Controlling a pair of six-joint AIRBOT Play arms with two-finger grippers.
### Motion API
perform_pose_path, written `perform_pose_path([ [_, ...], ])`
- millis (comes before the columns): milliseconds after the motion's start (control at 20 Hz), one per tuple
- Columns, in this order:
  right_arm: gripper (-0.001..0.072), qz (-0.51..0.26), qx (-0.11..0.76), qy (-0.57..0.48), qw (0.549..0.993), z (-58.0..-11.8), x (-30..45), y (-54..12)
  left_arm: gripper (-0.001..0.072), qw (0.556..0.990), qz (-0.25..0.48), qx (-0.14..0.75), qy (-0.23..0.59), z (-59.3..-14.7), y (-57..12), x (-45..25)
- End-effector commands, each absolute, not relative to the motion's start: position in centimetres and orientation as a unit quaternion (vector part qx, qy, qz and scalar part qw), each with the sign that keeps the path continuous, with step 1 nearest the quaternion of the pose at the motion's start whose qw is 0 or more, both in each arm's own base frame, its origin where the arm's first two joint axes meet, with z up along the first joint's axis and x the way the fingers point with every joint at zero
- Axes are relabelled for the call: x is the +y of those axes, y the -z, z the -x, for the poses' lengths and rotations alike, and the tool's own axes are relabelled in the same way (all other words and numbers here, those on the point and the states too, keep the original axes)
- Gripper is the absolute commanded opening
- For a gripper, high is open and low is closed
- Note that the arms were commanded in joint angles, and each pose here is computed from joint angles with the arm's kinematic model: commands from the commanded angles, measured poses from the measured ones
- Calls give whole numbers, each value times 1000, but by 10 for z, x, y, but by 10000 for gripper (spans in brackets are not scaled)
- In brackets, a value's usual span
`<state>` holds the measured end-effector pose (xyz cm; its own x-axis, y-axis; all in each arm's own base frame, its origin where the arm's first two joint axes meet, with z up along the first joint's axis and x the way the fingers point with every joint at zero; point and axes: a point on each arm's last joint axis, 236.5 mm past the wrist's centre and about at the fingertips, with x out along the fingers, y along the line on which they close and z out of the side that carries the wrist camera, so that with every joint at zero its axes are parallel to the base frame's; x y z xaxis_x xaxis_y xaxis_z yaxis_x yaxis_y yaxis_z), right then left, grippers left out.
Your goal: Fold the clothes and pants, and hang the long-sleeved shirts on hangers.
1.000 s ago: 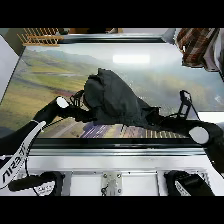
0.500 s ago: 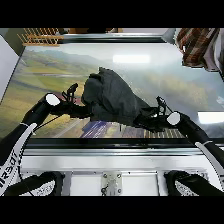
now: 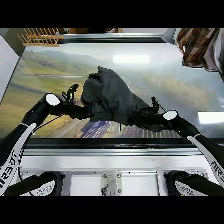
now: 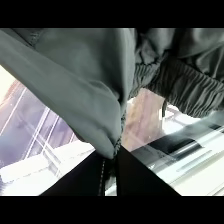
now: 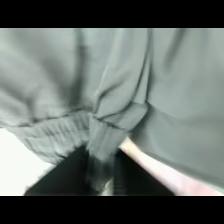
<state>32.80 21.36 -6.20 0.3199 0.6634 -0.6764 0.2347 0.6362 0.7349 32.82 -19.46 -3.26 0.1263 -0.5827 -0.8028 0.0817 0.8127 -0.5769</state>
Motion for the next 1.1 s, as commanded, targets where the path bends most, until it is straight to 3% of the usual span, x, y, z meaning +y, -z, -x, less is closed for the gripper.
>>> perform_pose_path([
  [0,18,-389,540,-200,720,-331,223,44,17,716,204,626,232,-324,31,-193],
  [200,16,-267,491,-229,797,-348,187,-27,17,751,215,573,247,-342,-36,-178],
  [350,16,-174,404,-223,870,-365,147,-163,16,800,253,432,331,-346,-194,-195],
  [500,15,-152,240,-247,927,-346,141,-341,16,839,256,247,412,-306,-361,-216],
  [600,16,-160,130,-265,942,-311,139,-442,16,852,245,105,450,-260,-463,-220],
  [800,16,-163,-29,-286,944,-243,130,-559,16,831,254,-97,485,-177,-589,-203],
  [1050,15,-201,-165,-316,913,-183,121,-629,17,789,239,-194,532,-127,-659,-208],
])
